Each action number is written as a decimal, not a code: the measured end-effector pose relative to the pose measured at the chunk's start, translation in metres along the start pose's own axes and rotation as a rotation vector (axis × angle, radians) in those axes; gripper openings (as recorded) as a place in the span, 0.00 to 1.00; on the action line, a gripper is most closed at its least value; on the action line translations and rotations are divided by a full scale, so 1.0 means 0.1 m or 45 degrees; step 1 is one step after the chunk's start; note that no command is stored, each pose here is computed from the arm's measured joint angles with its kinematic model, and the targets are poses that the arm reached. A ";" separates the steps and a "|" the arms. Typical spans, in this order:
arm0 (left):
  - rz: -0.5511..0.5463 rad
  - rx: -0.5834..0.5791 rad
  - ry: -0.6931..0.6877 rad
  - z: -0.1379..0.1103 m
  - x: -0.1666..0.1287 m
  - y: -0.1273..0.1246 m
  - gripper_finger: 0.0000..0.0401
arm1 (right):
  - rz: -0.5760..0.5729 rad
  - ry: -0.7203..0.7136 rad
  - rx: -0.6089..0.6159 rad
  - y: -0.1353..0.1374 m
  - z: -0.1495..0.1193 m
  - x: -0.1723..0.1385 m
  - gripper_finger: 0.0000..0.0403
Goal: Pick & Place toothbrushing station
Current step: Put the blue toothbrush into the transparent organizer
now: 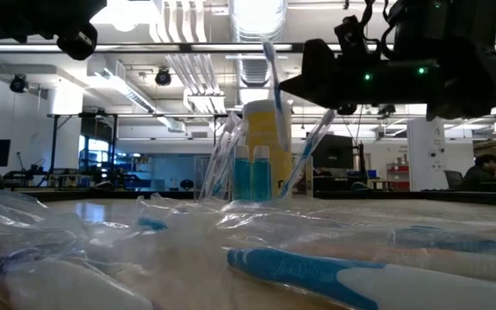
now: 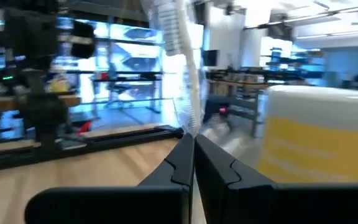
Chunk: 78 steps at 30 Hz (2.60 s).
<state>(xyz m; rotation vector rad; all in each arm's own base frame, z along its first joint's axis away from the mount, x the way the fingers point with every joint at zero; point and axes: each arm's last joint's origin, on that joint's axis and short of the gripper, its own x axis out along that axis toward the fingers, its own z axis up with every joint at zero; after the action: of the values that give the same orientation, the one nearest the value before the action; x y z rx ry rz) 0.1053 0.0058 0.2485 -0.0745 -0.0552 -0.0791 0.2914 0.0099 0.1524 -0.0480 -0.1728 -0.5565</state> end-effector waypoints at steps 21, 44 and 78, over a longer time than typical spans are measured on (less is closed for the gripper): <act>-0.005 -0.017 -0.057 -0.08 0.03 0.01 0.02 | -0.111 0.153 0.070 -0.17 -0.37 -0.03 0.02; -0.006 -0.026 -0.059 -0.08 0.03 0.01 0.02 | 0.216 0.362 0.330 -0.21 -0.49 0.03 0.26; -0.002 0.018 -0.021 -0.11 0.04 0.02 0.03 | 0.826 0.211 0.218 -0.43 0.68 -0.53 0.03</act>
<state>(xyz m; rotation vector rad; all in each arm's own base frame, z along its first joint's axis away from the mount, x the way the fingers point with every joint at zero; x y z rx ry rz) 0.1098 0.0063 0.2371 -0.0609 -0.0726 -0.0797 0.2139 0.0073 0.2104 0.1065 -0.0354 0.1031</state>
